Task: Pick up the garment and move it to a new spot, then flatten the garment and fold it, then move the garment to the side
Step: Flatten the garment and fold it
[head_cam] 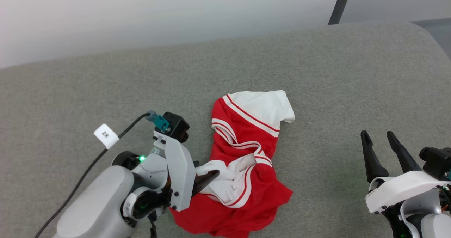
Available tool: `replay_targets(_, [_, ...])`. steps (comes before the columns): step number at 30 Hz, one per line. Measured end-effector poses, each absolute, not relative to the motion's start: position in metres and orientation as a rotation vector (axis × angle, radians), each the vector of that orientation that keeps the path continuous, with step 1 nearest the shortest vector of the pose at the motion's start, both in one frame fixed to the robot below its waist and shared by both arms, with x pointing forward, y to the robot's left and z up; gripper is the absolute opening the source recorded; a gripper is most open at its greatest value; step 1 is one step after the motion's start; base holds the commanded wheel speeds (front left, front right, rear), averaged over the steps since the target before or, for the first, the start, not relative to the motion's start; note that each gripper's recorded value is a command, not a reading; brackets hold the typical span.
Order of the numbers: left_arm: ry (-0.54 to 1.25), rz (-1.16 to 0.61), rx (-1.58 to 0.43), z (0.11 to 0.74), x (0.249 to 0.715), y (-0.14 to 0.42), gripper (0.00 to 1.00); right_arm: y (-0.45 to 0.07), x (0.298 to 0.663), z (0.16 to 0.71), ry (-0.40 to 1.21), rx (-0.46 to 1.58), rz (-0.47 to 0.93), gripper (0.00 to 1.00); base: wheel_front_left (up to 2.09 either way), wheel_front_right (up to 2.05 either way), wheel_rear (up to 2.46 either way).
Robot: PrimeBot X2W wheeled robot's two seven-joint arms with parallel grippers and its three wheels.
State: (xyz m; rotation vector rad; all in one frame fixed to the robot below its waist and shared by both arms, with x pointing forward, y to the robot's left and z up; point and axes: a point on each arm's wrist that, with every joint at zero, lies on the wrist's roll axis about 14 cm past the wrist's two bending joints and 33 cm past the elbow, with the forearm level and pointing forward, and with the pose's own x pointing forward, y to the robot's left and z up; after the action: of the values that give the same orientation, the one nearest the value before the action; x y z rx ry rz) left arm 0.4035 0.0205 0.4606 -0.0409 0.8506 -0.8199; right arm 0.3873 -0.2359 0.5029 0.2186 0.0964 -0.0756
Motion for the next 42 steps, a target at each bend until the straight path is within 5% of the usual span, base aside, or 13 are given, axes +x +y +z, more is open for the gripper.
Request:
replay_targets(1, [0.860, -0.820, -0.041, 0.458, 0.404, 0.021, 0.62, -0.236, 0.387, 0.502, 0.100, 0.219, -0.078, 1.00, 0.00, 0.00, 0.00])
replay_targets(2, [0.873, -0.819, -0.042, 0.455, 0.404, 0.021, 0.50, -0.237, 0.388, 0.501, 0.100, 0.220, -0.080, 1.00, 0.00, 0.00, 0.00])
replay_targets(3, [0.883, -0.821, -0.046, 0.453, 0.403, 0.021, 0.19, -0.237, 0.388, 0.500, 0.103, 0.221, -0.081, 1.00, 0.00, 0.00, 0.00])
replay_targets(5, [0.895, -0.820, -0.049, 0.450, 0.404, 0.021, 0.00, -0.237, 0.389, 0.498, 0.106, 0.222, -0.083, 1.00, 0.00, 0.00, 0.00])
replay_targets(20, [0.855, -0.793, -0.042, 0.471, 0.418, 0.036, 0.00, -0.232, 0.394, 0.494, 0.111, 0.232, -0.074, 1.00, 0.00, 0.00, 0.00])
replay_targets(42, [0.607, -0.398, -0.003, 0.518, 0.470, 0.164, 0.00, -0.230, 0.396, 0.510, 0.086, 0.212, -0.049, 1.00, 0.00, 0.00, 0.00])
